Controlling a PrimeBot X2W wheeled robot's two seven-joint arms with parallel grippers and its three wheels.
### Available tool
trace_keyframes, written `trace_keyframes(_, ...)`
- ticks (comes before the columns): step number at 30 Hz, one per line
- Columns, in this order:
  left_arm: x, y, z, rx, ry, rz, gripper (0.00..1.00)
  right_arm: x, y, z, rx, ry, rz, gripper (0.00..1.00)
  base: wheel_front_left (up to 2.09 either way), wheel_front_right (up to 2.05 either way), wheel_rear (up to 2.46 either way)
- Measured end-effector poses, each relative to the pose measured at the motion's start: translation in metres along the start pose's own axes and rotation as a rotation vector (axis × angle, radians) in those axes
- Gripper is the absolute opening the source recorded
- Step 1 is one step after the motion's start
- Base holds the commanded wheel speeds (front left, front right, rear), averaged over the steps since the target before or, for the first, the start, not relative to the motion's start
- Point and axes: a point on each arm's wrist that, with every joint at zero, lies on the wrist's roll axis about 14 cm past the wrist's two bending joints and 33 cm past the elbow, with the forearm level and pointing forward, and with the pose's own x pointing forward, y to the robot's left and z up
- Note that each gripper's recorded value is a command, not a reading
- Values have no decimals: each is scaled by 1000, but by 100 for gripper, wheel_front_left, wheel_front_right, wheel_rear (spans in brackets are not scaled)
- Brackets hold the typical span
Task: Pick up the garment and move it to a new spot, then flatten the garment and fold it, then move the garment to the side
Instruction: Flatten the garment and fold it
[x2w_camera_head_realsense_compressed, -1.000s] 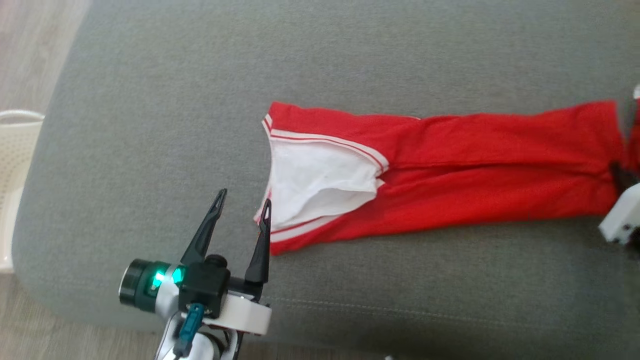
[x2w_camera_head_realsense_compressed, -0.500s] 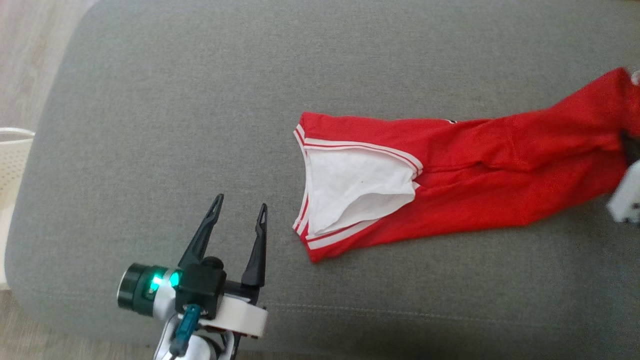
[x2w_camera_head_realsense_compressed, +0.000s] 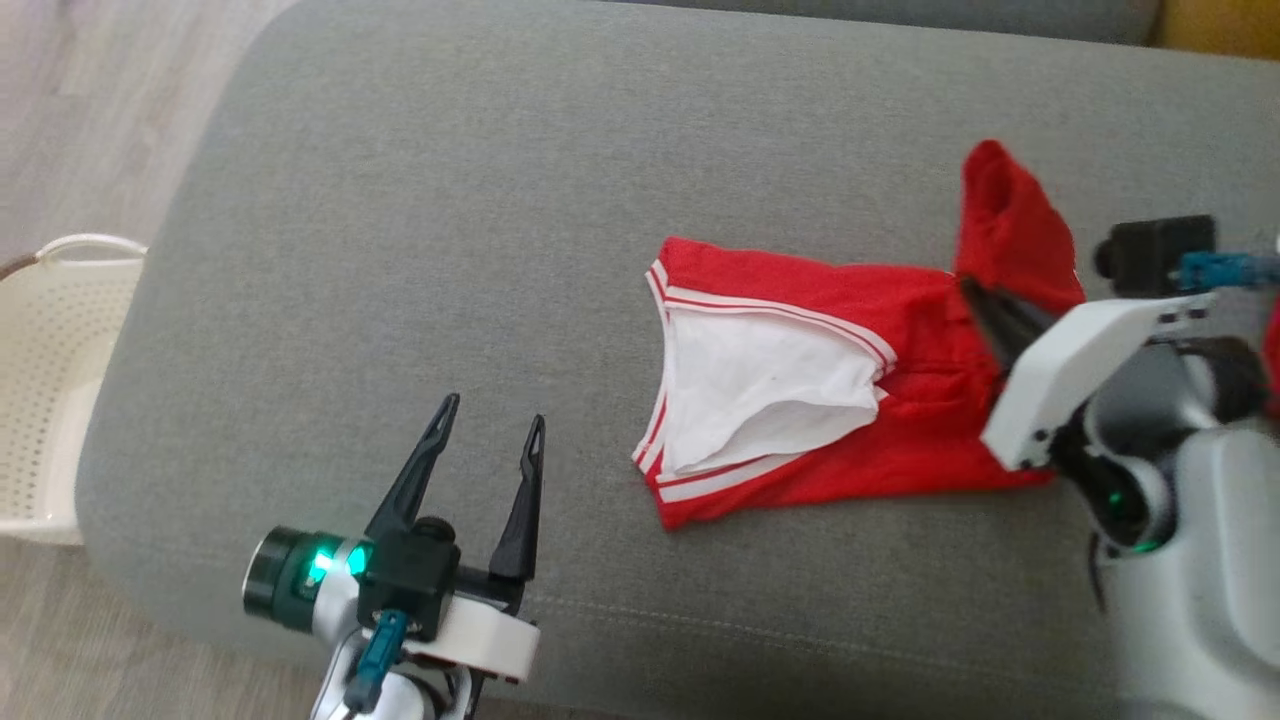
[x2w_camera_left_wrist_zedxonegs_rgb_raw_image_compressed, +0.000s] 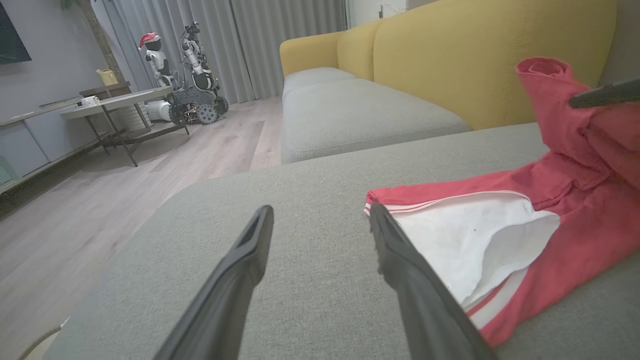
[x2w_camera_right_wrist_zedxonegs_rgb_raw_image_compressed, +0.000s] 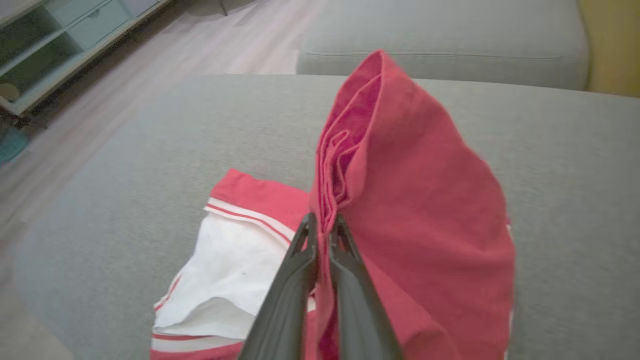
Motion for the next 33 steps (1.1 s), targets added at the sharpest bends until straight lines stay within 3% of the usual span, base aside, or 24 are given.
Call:
trace_keyframes(10,-10,11,1,4,4,48,100,9,93,-4,-36,19,248,0,0,0,0)
trace_keyframes(17,-13,10,-3,-10,20,49,100,20,123,-32,-15,118,337,0,0,0,0)
trace_keyframes(26,-25,10,-16,-16,67,46,100,37,151,-43,-4,166,419,0,0,0,0)
trace_keyframes(27,-25,11,-17,-16,71,49,100,38,154,-45,1,171,429,24,0,0,0)
trace_keyframes(28,-26,11,-18,-17,75,51,100,39,156,-46,2,174,434,100,0,0,0)
trace_keyframes(33,-26,9,-19,-21,77,43,100,43,155,-30,8,99,429,100,0,0,0)
